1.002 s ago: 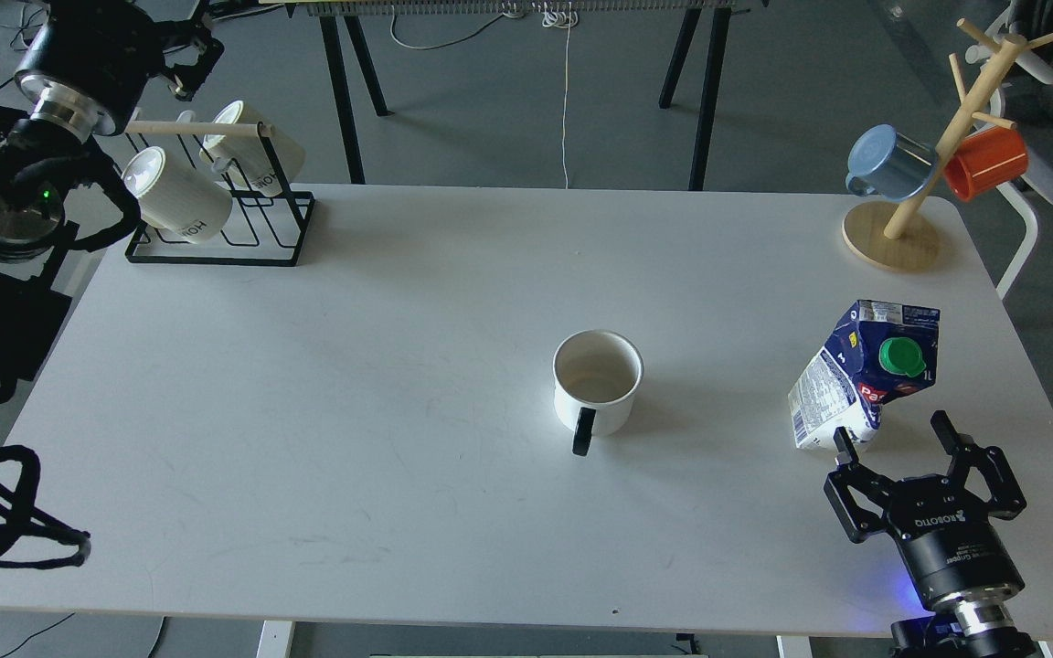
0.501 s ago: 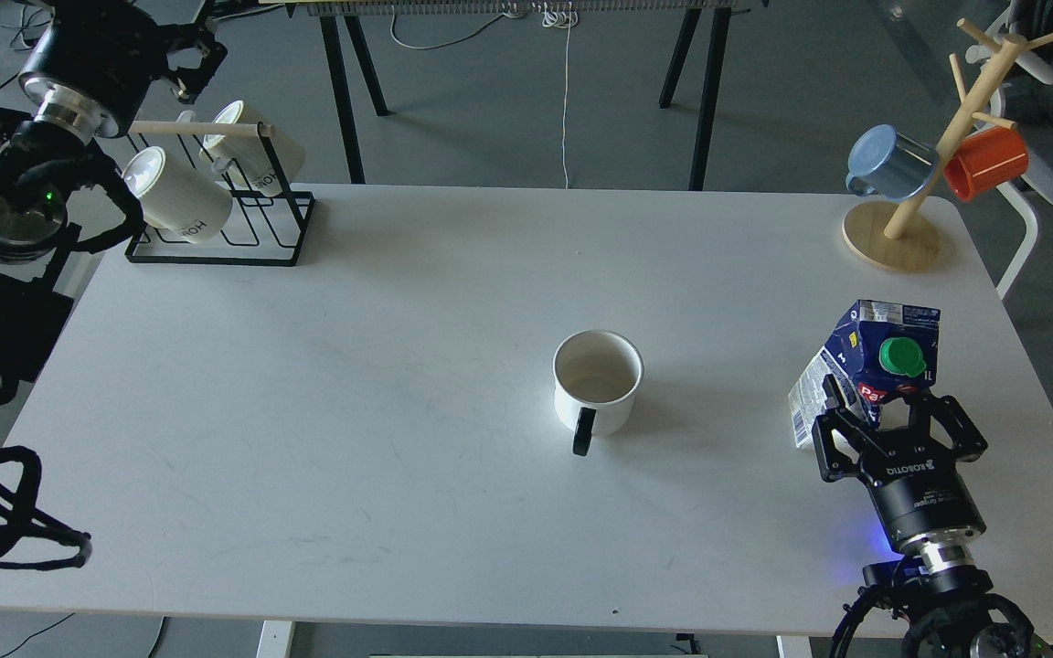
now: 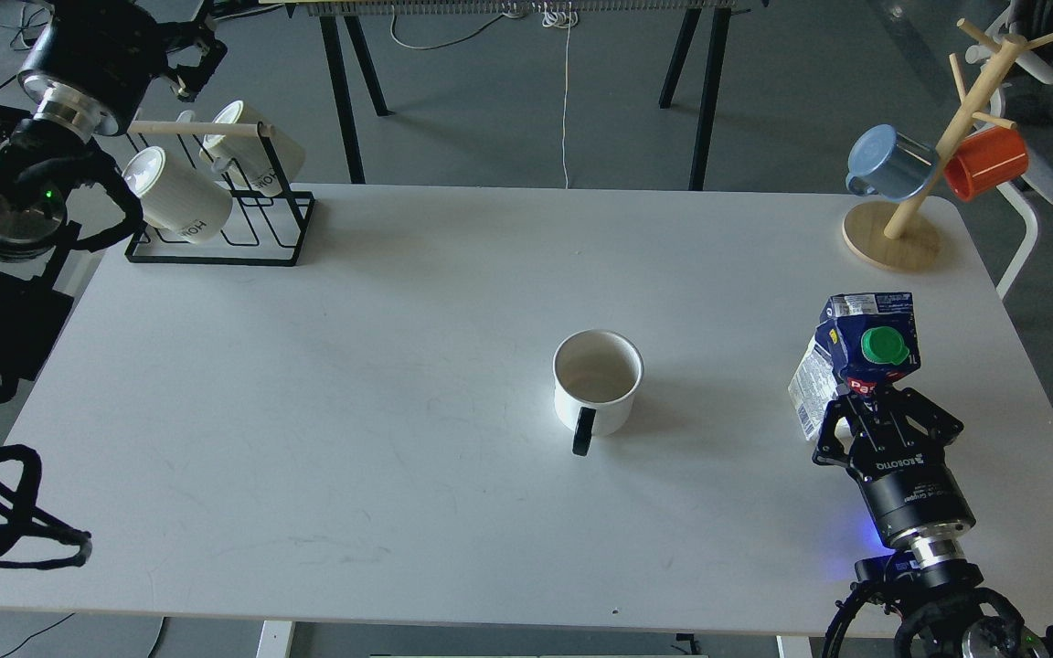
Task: Place cup and milk with both arms
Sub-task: 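Slide the milk carton with the right gripper next to the white mug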
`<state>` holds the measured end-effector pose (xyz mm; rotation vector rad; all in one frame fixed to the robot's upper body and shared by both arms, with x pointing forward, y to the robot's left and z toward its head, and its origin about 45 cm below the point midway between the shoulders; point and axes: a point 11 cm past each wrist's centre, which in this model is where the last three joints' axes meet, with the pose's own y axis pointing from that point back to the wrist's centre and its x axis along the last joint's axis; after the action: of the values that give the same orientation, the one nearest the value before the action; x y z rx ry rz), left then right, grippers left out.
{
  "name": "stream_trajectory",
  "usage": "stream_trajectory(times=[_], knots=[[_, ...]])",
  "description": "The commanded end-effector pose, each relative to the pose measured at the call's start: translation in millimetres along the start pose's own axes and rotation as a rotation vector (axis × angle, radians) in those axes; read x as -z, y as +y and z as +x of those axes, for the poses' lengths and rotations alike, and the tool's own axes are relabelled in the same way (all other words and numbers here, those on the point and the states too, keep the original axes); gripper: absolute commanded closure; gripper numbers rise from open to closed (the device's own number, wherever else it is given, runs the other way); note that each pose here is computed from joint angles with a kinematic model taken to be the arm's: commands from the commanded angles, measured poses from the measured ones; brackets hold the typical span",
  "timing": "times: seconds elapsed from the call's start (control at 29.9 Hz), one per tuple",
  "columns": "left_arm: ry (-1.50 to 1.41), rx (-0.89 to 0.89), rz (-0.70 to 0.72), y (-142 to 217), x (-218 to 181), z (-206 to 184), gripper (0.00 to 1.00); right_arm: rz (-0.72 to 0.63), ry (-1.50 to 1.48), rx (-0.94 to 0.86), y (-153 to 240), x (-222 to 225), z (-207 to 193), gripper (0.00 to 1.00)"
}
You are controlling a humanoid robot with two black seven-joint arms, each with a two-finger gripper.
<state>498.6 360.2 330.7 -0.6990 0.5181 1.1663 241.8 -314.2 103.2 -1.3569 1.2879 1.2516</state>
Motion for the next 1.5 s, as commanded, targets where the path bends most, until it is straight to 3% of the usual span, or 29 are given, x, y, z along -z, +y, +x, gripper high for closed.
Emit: stream_trajectory(times=[0.0, 0.3, 0.7, 1.47], knots=[[-0.003, -0.002, 0.002, 1, 0, 1, 0.01, -0.006, -0.004, 0.006, 1, -3, -2, 0.84], [-0.004, -0.003, 0.002, 1, 0, 1, 0.01, -0.112, -0.099, 0.096, -7, -59, -30, 0.84], [-0.008, -0.003, 0.003, 1, -1, 1, 0.01, -0.200, -0.119, 0.102, -20, -123, -25, 0.84], [-0.018, -0.008, 0.001, 3, -4, 4, 0.01, -0.225, -0.084, 0.045, -31, -133, -5, 0.82]])
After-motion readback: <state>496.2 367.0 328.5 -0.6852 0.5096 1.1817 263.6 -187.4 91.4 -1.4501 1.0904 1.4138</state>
